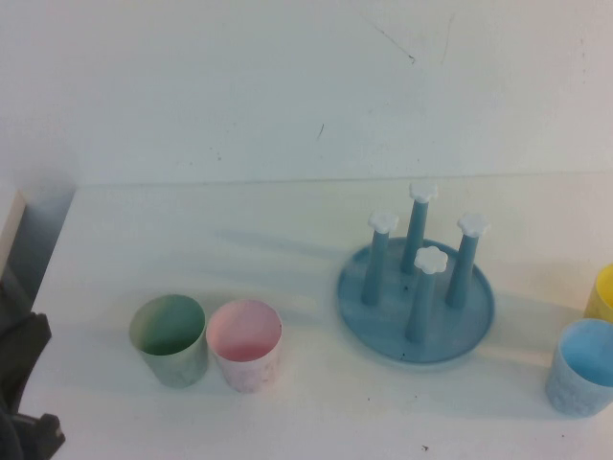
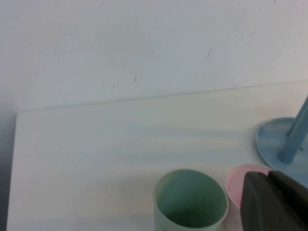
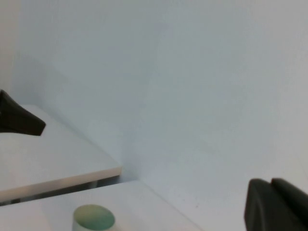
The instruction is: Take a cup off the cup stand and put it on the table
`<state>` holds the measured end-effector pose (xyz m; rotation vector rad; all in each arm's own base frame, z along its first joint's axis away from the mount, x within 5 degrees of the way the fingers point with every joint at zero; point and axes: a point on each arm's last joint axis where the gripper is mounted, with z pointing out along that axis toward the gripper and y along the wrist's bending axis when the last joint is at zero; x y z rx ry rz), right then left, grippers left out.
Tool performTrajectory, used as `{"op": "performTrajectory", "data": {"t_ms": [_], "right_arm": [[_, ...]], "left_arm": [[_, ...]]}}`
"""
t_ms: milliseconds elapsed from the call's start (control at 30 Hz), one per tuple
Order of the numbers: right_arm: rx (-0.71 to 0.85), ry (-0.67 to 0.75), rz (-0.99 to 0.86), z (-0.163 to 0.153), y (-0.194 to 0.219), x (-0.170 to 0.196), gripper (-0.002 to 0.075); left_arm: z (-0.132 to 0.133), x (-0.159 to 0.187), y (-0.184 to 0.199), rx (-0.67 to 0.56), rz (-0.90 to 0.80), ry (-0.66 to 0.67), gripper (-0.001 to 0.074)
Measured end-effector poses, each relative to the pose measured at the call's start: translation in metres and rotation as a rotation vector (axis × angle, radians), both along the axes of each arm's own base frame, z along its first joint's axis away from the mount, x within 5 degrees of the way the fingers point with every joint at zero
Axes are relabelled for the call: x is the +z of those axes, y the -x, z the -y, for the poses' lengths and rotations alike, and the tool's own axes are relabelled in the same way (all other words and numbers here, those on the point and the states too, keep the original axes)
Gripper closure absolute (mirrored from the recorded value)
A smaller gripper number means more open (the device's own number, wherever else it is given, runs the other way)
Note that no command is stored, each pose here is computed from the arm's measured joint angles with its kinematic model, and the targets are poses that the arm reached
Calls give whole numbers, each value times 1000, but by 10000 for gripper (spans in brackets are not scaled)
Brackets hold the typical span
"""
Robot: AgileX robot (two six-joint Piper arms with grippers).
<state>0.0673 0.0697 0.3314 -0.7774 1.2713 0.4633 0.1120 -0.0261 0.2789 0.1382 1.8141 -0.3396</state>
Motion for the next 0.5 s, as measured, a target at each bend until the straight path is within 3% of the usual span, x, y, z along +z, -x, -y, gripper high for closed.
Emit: {"op": "performTrajectory", "data": {"t_ms": [500], "right_arm": [[-40,12,-59,2,-4,-22,727]], "left_arm": [[19,-24,14,-240,-159,27,737]]}}
